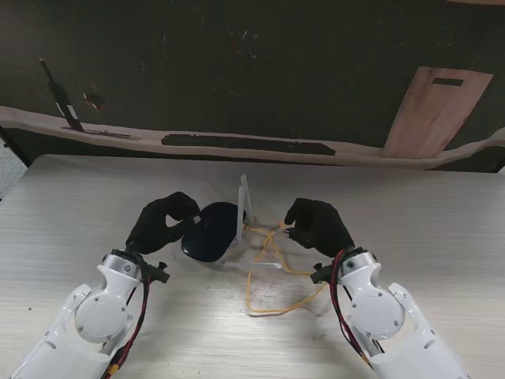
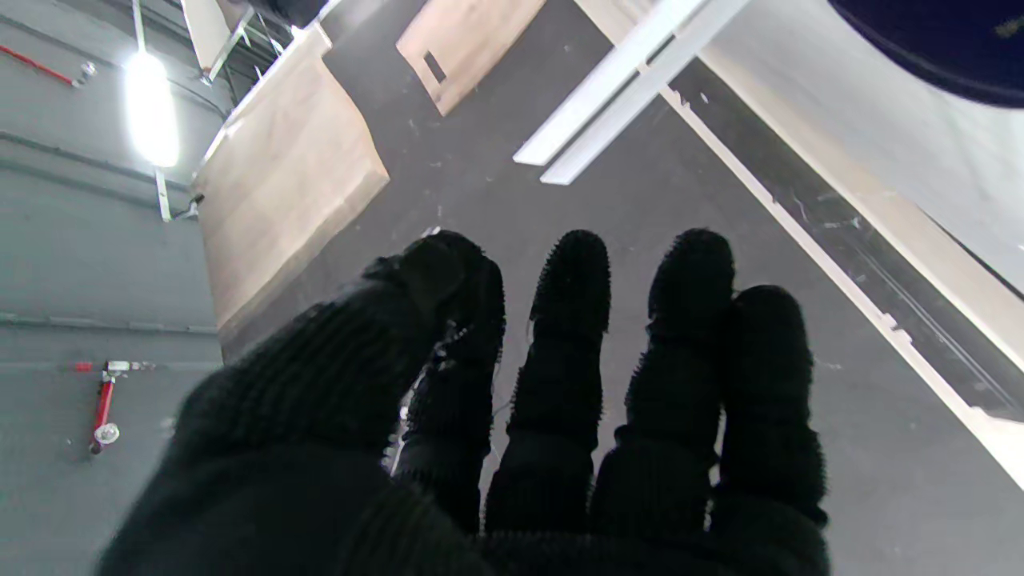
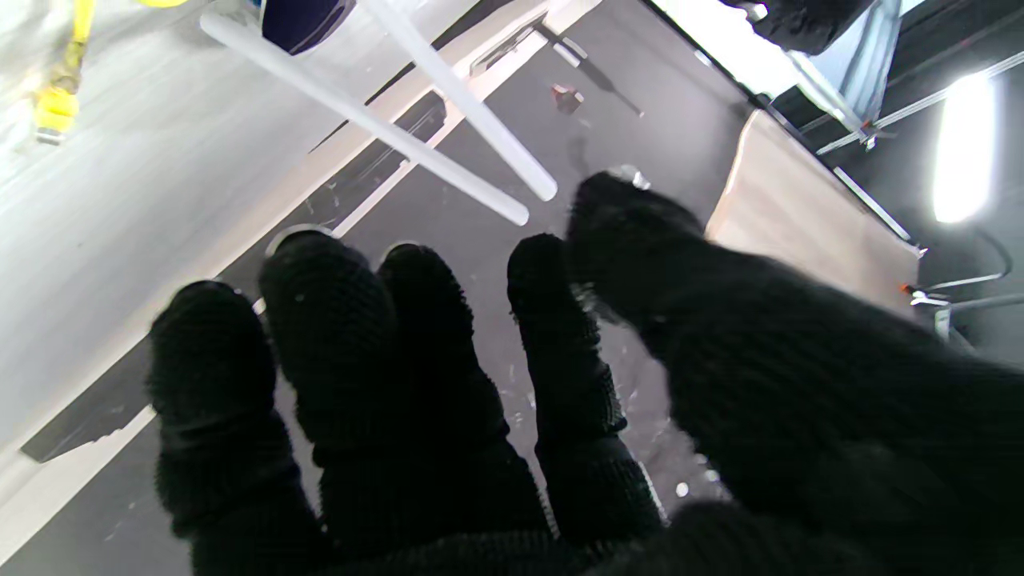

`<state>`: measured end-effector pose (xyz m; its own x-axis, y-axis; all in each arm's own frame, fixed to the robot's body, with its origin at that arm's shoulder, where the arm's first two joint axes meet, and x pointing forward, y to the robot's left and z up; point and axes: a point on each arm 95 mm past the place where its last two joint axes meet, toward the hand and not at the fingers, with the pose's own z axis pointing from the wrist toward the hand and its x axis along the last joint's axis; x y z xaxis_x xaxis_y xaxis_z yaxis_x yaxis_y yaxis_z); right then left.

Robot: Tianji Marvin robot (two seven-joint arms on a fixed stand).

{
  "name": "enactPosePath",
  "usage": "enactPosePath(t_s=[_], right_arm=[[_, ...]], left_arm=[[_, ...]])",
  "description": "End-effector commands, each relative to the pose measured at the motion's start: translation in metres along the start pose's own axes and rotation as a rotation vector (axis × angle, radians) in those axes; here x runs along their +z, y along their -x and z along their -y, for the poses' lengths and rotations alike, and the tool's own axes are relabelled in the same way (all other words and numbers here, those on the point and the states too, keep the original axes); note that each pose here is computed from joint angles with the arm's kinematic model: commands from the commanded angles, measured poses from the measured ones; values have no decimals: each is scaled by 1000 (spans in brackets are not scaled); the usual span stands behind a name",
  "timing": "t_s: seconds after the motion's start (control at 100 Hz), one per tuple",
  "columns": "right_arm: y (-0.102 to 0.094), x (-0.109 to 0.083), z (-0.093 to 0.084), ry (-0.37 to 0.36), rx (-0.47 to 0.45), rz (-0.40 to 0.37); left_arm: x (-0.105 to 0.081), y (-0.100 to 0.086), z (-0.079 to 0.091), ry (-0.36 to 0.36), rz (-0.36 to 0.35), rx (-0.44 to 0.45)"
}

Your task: Untangle the Ethernet cable and plug it into the router

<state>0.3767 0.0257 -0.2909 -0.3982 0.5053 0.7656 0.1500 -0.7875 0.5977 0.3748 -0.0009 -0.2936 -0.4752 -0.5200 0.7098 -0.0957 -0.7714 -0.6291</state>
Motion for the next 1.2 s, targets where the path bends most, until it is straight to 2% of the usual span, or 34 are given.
enactPosePath(t_s=[0.0,0.23,0.41,0.63,0.77,0.94,1.19], right_arm=[[-7,-3,-2,-8,8,-32],[-14,-8,-10,-60,9,-78],[-20,-11,-13,-46,31,-110],[-27,-15,-20,-57,40,-184],[-30,-18,-24,-58,49,-217],[-32,-20,-23,-56,55,-217],[-33,-19,-22,-56,57,-212]], left_arm=[[-4,-4,-1,54,-13,-3],[-7,-8,0,116,-41,13],[-11,-11,1,170,-50,24],[-13,-18,2,176,-85,33],[-11,-26,2,187,-117,80],[-9,-26,-2,203,-89,81],[-4,-23,-4,197,-83,62]])
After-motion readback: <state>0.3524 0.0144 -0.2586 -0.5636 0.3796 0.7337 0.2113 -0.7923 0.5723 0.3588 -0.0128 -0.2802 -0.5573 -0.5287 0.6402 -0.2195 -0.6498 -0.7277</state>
